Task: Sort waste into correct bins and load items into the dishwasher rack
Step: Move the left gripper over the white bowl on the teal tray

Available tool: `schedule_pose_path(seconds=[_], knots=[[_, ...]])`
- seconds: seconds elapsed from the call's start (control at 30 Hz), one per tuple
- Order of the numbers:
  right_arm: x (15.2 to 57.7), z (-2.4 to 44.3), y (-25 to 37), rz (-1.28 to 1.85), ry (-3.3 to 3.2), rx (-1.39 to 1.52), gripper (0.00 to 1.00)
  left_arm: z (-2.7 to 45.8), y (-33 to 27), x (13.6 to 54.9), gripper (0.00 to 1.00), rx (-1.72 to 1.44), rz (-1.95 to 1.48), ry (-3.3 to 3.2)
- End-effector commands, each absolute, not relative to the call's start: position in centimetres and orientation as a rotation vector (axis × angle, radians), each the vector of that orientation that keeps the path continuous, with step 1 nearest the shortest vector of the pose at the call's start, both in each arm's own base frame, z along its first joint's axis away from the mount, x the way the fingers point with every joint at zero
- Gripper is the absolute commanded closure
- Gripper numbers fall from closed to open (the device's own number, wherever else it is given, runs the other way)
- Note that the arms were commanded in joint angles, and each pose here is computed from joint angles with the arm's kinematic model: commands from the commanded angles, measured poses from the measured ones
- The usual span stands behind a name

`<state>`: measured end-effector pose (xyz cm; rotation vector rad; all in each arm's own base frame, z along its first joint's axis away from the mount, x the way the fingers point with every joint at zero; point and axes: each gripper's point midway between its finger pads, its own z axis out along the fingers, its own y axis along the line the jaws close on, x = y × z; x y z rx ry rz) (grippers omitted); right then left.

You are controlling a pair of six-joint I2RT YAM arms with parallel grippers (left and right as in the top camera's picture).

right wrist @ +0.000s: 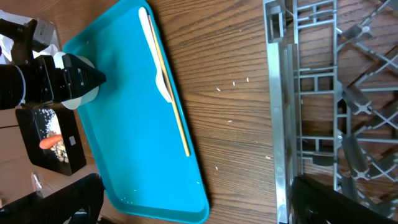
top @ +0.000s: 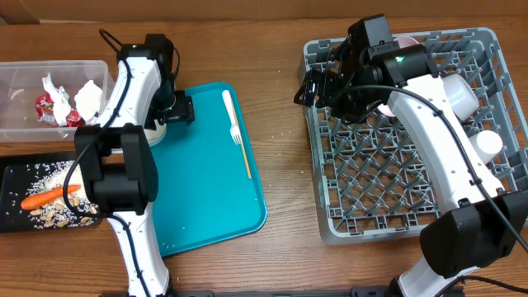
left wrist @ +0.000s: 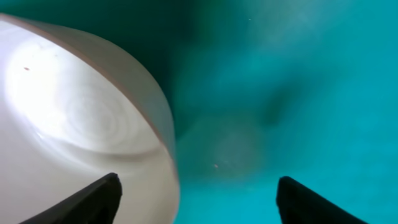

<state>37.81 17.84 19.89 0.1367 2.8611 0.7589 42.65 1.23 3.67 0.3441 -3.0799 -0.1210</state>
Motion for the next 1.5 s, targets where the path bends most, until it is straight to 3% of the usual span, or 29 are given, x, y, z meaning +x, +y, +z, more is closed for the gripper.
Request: schedule_pose_path(seconds=[0.0,0.07,0.27,0.43,0.6,0.73,0.8,0.97,1.2,1.4,1.47], knots=[[38.0,22.1,17.9,0.759,2.797,0.119,0.0,2.7,1.8,42.3,0.27,0.303,-0.183,-3.057],[38.0,22.1,17.9,0.758,2.798,0.119,0.0,2.6,1.7,42.2,0.32,0.299,-0.182,-3.053],[37.7,22.0,17.8,0.755,2.812,0.124,0.0,1.3,1.3,41.9,0.34,0.284,-0.184,-3.052],[37.7,21.9,17.7,0.751,2.814,0.115,0.0,0.4,1.3,41.1,0.5,0.28,-0.188,-3.032],[37.9,21.9,17.6,0.738,2.809,0.117,0.0,1.1,1.1,40.9,0.55,0.281,-0.171,-3.029],[38.0,22.0,17.7,0.74,2.801,0.114,0.0,1.6,-0.2,40.5,0.78,0.261,-0.111,-3.022],[38.1,22.0,17.7,0.742,2.796,0.112,0.0,1.7,-1.1,40.3,0.84,0.24,-0.078,-3.017],[38.2,22.1,17.7,0.742,2.793,0.111,0.0,2.0,-4.4,39.9,0.82,0.151,-0.014,-3.016],[38.3,22.2,17.8,0.744,2.785,0.109,0.0,4.6,-8.5,39.9,0.69,0.01,0.012,-3.084],[38.4,22.2,17.8,0.744,2.784,0.108,0.0,9.8,-9.0,40.5,0.35,0.039,0.055,-3.213],[38.4,22.2,17.8,0.744,2.784,0.108,0.0,11.3,-8.1,40.7,0.31,0.069,0.052,-3.251]])
